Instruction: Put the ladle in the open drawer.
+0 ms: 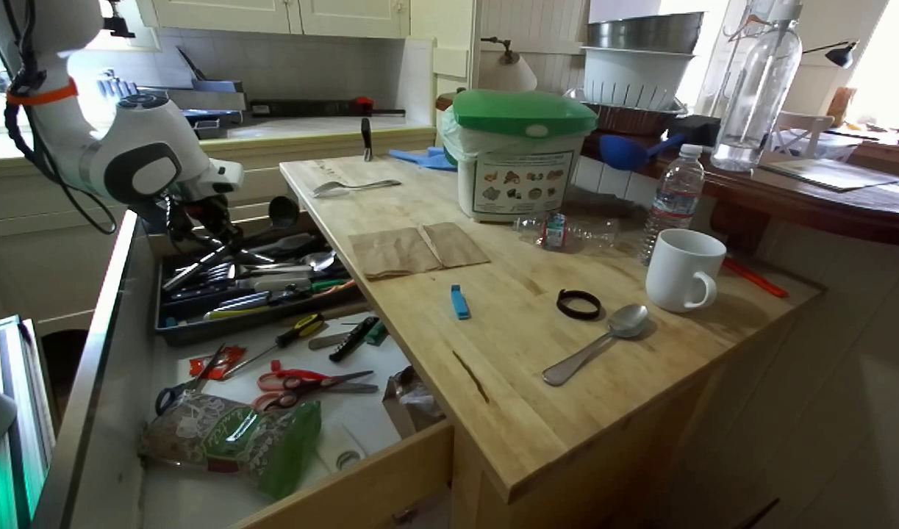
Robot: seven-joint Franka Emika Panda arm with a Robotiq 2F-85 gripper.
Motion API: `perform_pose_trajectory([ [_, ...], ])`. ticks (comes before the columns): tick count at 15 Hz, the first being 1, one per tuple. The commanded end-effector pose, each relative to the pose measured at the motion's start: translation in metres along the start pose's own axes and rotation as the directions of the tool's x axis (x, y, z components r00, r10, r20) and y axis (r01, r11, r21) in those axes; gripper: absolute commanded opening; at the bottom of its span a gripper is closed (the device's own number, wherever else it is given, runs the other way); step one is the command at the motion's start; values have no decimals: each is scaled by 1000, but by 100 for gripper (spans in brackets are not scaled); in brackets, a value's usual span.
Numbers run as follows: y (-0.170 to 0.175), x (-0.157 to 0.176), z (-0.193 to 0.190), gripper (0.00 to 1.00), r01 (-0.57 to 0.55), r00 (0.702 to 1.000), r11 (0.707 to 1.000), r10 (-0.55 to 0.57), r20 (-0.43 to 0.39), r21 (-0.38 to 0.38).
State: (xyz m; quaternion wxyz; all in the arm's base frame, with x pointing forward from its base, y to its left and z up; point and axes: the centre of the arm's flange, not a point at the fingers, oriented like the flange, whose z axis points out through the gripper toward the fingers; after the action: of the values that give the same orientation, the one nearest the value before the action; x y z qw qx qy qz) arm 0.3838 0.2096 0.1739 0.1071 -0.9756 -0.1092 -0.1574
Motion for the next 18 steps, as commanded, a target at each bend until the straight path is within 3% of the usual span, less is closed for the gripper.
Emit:
perform_pose_trajectory([
  [1,11,9,-4,6,-99,993,992,103,-51,75],
  [5,21,20,0,6,-191,981,966,196,-12,173],
  [11,42,23,8,6,-220,975,913,215,55,344],
  [13,50,23,9,6,-283,958,893,277,69,349],
  [14,53,22,8,48,-311,950,883,305,75,351],
  [15,53,20,8,48,-337,940,882,333,70,328],
  [18,39,18,0,71,-337,941,910,335,52,240],
])
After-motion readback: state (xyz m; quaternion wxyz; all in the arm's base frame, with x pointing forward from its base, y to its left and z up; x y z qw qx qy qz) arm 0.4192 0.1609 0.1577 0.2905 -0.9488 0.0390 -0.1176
